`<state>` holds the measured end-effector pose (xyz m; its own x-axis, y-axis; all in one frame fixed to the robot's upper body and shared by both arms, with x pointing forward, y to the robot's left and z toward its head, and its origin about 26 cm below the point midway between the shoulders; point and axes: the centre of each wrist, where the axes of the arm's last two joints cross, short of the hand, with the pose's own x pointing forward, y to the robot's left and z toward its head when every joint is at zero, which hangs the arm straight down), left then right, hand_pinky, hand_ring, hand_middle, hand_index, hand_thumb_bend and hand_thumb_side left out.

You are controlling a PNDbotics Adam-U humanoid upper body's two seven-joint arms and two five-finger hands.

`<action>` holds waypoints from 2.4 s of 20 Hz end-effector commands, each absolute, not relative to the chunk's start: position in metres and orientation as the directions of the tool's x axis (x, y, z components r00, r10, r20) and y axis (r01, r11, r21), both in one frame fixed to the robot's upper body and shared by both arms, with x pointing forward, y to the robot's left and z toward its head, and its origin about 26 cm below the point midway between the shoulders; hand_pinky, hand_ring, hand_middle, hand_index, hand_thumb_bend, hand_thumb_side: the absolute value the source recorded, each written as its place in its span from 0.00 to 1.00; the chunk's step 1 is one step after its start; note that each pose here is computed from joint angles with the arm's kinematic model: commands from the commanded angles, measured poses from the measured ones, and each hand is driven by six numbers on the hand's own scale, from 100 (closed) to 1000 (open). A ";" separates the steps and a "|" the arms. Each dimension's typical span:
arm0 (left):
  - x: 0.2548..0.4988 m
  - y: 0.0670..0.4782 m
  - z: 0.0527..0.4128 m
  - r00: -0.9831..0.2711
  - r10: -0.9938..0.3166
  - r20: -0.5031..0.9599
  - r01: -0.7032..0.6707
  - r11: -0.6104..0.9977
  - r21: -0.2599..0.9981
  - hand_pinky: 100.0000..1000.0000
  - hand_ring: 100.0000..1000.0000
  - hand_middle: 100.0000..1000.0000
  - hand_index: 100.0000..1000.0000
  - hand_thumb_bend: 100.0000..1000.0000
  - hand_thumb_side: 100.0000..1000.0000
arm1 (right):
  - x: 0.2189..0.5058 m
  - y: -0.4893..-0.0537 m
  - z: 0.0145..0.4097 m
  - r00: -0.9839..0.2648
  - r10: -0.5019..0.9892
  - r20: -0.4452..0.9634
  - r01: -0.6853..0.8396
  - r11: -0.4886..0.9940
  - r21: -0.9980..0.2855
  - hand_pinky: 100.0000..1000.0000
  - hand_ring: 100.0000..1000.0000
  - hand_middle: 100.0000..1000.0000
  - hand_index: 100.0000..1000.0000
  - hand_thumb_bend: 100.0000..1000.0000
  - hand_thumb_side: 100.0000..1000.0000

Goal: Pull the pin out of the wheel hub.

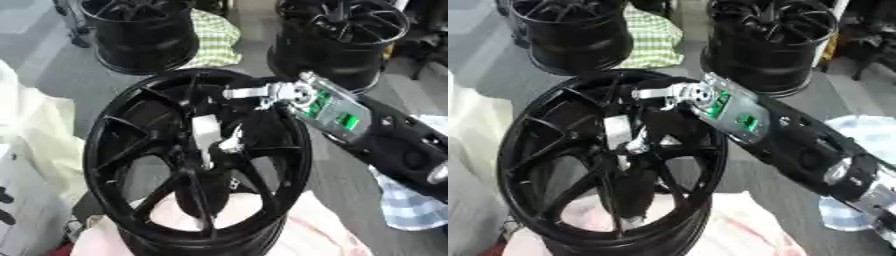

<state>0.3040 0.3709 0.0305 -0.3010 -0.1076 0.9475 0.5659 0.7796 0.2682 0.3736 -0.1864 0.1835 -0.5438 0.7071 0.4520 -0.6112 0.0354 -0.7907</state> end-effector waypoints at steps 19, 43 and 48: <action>0.307 0.373 0.039 -0.316 -0.117 0.941 0.581 0.760 0.290 0.51 0.00 0.57 0.75 0.00 0.98 | 0.356 -0.224 0.279 -0.641 0.651 0.406 -0.412 0.155 -0.898 0.65 0.58 0.46 0.58 0.14 0.18; 0.292 0.389 0.030 -0.284 -0.159 0.945 0.538 0.790 0.294 0.51 0.00 0.58 0.75 0.01 1.00 | 0.217 -0.361 0.009 0.224 0.414 0.882 0.464 0.750 -0.470 0.72 0.75 0.82 0.94 0.55 0.30; 0.293 0.386 0.028 -0.282 -0.156 0.947 0.545 0.786 0.292 0.51 0.00 0.59 0.75 0.01 1.00 | 0.226 -0.318 -0.021 0.199 0.385 0.901 0.431 0.791 -0.433 0.70 0.70 0.76 0.91 0.47 0.23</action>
<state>0.2908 0.3834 0.0201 -0.2460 -0.1379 0.9594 0.5415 0.8014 0.2540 0.2233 -0.3241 -0.0198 0.2168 0.3690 0.9038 0.4383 0.7905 -0.4279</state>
